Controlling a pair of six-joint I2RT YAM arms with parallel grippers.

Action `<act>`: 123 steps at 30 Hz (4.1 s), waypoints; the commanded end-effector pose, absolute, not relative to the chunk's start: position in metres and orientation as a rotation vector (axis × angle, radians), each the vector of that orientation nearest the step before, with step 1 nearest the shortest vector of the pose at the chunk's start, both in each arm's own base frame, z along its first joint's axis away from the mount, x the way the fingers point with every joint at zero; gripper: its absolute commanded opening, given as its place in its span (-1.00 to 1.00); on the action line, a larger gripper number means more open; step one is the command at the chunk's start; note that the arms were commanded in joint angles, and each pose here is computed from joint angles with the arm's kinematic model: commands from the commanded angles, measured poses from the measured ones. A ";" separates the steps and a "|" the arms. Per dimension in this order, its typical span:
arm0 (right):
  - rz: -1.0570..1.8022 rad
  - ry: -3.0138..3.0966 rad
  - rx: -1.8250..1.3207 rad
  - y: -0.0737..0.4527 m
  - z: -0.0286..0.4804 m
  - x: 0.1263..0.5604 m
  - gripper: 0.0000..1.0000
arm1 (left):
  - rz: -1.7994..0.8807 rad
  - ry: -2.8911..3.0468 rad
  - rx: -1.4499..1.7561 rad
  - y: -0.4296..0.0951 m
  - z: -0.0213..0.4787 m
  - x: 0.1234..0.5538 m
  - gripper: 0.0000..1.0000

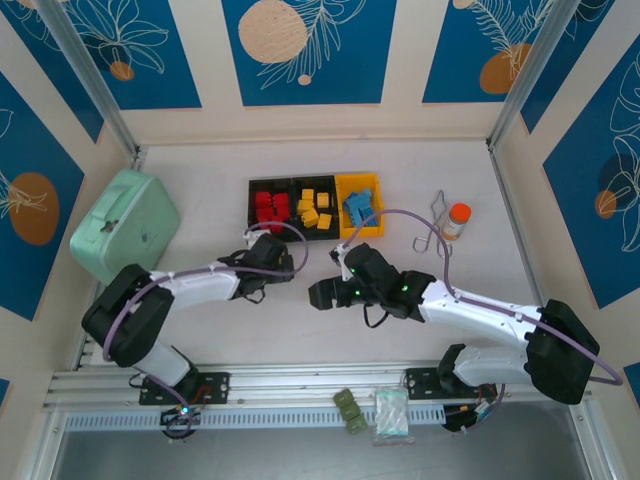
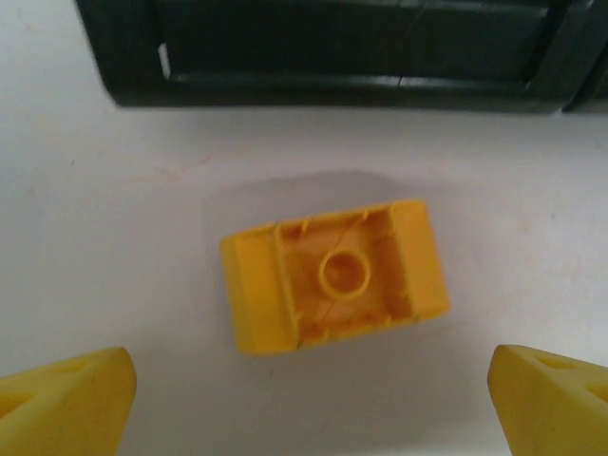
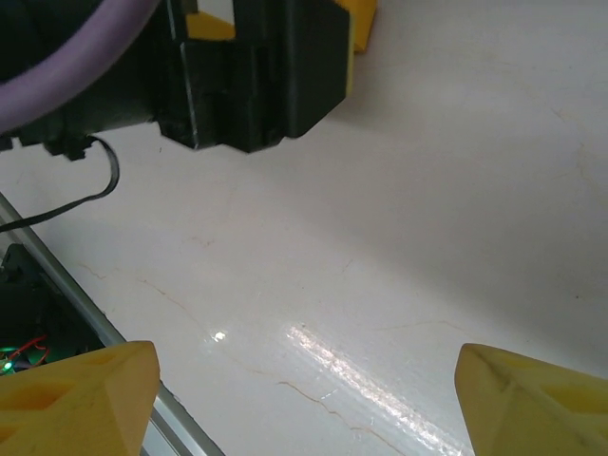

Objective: Sort the legos into containers by color
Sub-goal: Pick up the lego from the center of the table, then place the lego in the container, then reset both arms

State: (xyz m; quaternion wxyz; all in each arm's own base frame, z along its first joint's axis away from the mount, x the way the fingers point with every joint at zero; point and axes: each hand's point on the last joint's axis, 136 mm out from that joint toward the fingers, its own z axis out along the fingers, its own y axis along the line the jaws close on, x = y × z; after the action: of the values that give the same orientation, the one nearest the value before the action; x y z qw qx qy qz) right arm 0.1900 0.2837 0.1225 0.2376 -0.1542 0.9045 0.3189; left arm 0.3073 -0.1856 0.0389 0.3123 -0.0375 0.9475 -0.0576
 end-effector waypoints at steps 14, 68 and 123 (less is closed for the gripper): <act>0.920 2.472 -0.338 0.260 0.124 0.192 0.59 | 0.009 2.539 -0.119 -0.188 0.017 0.325 0.40; 0.905 2.450 -0.105 0.206 0.128 0.195 0.57 | -0.342 2.610 0.143 -0.317 0.134 0.415 0.25; 0.693 2.320 -0.178 0.207 0.184 0.258 0.98 | -0.283 2.226 0.141 -0.146 0.203 0.306 0.99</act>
State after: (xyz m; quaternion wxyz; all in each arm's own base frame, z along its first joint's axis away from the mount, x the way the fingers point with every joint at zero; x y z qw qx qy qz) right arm 0.2389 0.2131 0.1660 0.3078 -0.0659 0.9036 0.2906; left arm 0.3027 -0.1738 0.2022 0.4017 0.0650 0.9001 -0.1555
